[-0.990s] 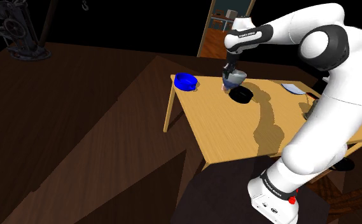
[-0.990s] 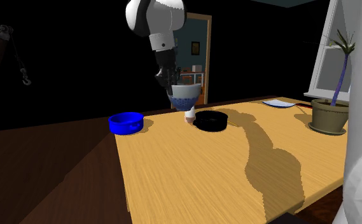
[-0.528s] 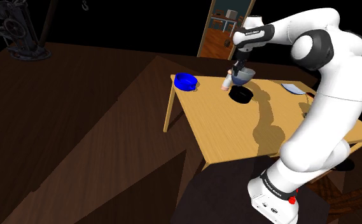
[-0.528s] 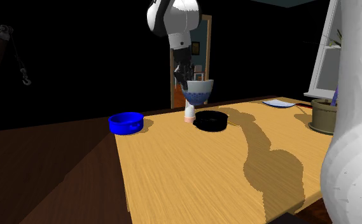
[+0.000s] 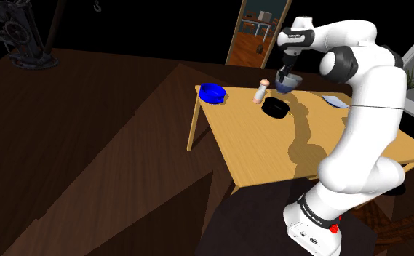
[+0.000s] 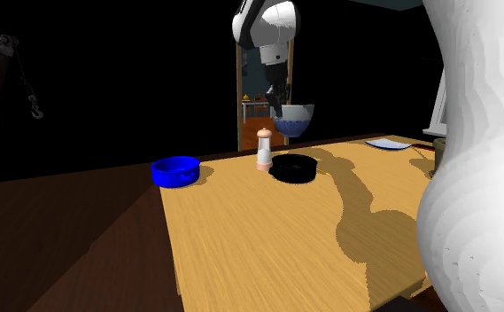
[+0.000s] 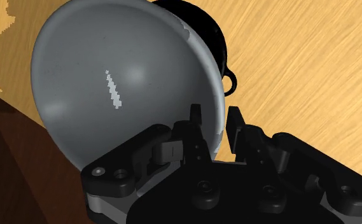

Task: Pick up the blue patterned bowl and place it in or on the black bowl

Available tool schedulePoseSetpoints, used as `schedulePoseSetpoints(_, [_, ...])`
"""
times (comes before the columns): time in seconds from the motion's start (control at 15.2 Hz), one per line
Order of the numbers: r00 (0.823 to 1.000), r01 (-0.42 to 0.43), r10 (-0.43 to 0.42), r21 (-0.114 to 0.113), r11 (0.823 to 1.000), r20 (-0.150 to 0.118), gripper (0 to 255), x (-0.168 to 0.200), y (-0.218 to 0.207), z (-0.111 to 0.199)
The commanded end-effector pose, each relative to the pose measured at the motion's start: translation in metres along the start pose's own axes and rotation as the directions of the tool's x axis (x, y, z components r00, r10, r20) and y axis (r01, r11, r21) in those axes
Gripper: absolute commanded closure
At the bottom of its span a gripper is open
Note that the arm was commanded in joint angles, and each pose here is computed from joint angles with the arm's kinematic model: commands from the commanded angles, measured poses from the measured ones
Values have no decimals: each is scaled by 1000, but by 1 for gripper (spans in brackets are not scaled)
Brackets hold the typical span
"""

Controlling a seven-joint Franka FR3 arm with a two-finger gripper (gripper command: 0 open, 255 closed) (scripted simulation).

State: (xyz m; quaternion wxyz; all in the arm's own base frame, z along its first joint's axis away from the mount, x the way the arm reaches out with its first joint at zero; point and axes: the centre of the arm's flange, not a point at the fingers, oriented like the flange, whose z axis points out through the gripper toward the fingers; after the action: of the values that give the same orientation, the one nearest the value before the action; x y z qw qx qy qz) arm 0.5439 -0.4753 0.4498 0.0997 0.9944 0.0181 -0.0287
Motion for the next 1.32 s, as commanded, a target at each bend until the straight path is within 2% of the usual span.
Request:
schedulePoseSetpoints(0.0, [1000,1,-1,-1,1000,-1,255,-7,21,0])
schedulePoseSetpoints(1.25, [1000,1,-1,-1,1000,-1,255,-1,1,99])
